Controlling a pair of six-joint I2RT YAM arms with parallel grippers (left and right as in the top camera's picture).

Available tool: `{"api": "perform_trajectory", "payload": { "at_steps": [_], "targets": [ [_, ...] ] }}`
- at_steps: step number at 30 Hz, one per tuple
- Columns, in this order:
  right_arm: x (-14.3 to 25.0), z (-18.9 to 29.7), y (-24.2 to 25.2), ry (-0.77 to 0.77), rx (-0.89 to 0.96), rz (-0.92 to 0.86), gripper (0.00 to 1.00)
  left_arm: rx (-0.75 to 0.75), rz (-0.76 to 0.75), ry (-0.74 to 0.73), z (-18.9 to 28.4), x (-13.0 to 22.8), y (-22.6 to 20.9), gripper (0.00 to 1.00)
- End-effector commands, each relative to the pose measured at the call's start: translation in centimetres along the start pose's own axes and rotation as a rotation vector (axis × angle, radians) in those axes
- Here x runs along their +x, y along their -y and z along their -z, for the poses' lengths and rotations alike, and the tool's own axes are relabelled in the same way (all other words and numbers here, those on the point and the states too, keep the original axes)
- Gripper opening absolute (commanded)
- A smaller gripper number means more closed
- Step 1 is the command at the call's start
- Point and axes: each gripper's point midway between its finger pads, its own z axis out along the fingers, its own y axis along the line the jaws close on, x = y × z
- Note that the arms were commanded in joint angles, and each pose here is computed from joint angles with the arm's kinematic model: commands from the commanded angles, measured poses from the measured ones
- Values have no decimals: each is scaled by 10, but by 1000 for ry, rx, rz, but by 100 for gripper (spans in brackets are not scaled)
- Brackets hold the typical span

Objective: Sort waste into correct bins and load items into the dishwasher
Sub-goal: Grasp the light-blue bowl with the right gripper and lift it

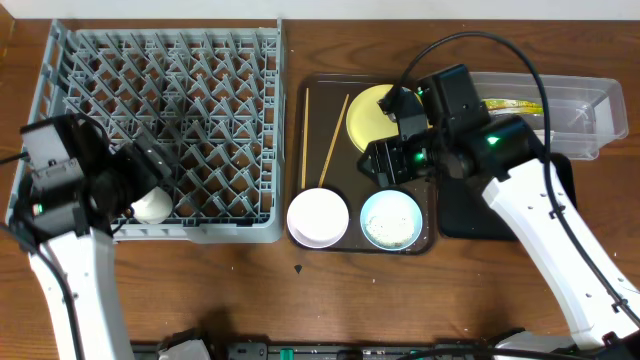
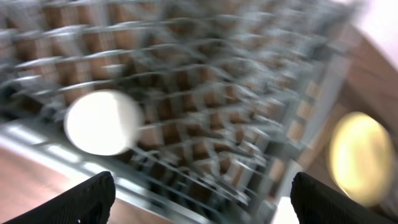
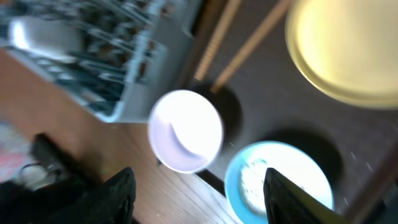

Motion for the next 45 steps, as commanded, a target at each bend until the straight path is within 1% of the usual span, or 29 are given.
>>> {"api": "perform_trajectory", "payload": {
  "at_steps": [1, 3, 6, 7, 9, 11, 12, 17, 18, 20, 23, 30, 32, 33, 36, 38, 39, 40, 45],
  "targets": [
    [10, -13, 14, -31, 172, -62, 62, 235, -217, 31, 37, 16, 53, 90],
    [19, -24, 12, -72, 203, -51, 62, 272, -267, 57, 52, 25, 65, 90],
    [27, -42, 16, -103, 277, -81, 61, 311, -316, 87, 70, 37, 76, 90],
    [28, -48, 23, -107, 325, -105, 60, 321, -327, 92, 74, 40, 78, 90],
    [34, -57, 30, -131, 373, -157, 54, 338, -350, 92, 81, 48, 83, 90],
    [41, -69, 30, -171, 373, -180, 54, 348, -370, 74, 83, 57, 85, 90],
    [42, -76, 31, -183, 373, -176, 56, 349, -379, 60, 83, 61, 85, 90],
    [42, -99, 37, -211, 380, -155, 53, 343, -382, 8, 76, 72, 83, 89],
    [44, -100, 38, -221, 387, -160, 52, 344, -388, 0, 75, 73, 84, 88],
    [58, -104, 45, -269, 425, -248, 45, 348, -408, -33, 71, 79, 86, 88],
    [69, -108, 46, -313, 440, -291, 38, 354, -421, -58, 67, 83, 89, 89],
    [91, -137, 52, -353, 471, -306, 31, 336, -422, -90, 59, 84, 88, 88],
    [94, -146, 59, -357, 486, -304, 31, 333, -420, -97, 58, 85, 87, 88],
    [98, -152, 65, -370, 507, -307, 29, 332, -419, -102, 58, 86, 87, 88],
    [103, -150, 77, -396, 542, -330, 11, 330, -418, -105, 58, 86, 86, 88],
    [98, -148, 83, -374, 560, -337, 7, 331, -418, -105, 58, 86, 86, 88],
    [96, -148, 86, -365, 563, -340, 3, 330, -418, -105, 58, 86, 86, 88],
    [94, -148, 87, -358, 561, -343, 1, 330, -418, -105, 58, 86, 86, 88],
    [89, -146, 95, -356, 555, -336, 1, 330, -418, -105, 58, 86, 86, 88]
  ]
}}
